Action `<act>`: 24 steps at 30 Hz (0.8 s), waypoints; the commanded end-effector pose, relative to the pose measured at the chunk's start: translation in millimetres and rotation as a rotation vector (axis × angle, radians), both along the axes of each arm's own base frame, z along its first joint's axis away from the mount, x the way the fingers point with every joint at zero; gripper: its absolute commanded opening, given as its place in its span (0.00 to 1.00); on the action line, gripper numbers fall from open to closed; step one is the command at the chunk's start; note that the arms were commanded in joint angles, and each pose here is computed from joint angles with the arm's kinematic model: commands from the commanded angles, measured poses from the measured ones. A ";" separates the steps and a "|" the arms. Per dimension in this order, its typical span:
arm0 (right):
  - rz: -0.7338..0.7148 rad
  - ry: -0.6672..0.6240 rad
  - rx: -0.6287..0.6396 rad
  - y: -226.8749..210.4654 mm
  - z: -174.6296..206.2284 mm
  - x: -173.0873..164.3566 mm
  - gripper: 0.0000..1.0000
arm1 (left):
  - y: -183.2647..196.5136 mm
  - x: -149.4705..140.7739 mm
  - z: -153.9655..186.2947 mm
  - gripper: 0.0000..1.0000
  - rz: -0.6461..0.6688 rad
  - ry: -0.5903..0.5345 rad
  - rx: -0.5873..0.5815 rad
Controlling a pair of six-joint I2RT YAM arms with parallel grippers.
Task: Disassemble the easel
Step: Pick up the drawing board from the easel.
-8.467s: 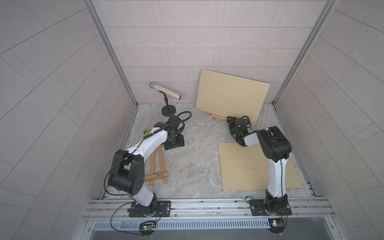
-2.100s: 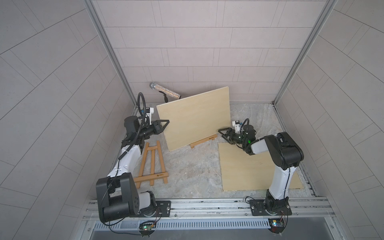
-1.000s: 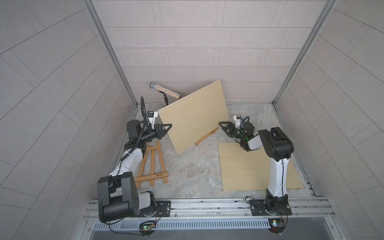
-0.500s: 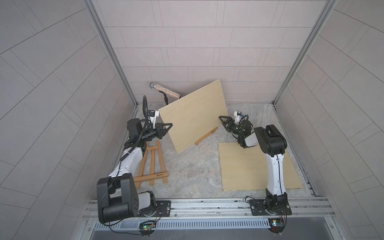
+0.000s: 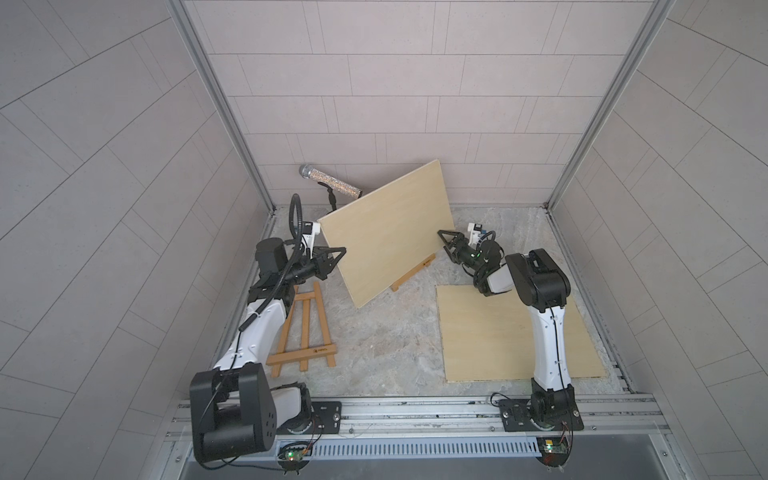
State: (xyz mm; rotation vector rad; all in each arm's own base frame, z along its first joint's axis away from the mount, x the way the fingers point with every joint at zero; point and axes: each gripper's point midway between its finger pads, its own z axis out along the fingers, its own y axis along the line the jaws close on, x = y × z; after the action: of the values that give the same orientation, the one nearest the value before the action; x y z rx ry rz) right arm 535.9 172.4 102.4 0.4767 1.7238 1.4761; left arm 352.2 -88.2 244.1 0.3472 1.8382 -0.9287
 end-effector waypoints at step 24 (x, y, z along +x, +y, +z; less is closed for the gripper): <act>-0.030 -0.310 0.086 -5.0 134.9 1.4 0.83 | 8.1 17.2 27.4 0.00 0.099 -0.077 0.061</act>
State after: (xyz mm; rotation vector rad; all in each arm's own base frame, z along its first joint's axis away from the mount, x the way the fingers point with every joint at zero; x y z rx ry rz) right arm 545.8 170.0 122.4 0.5236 1.7071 1.4763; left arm 357.3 -92.5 258.8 0.3312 1.8259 -0.9169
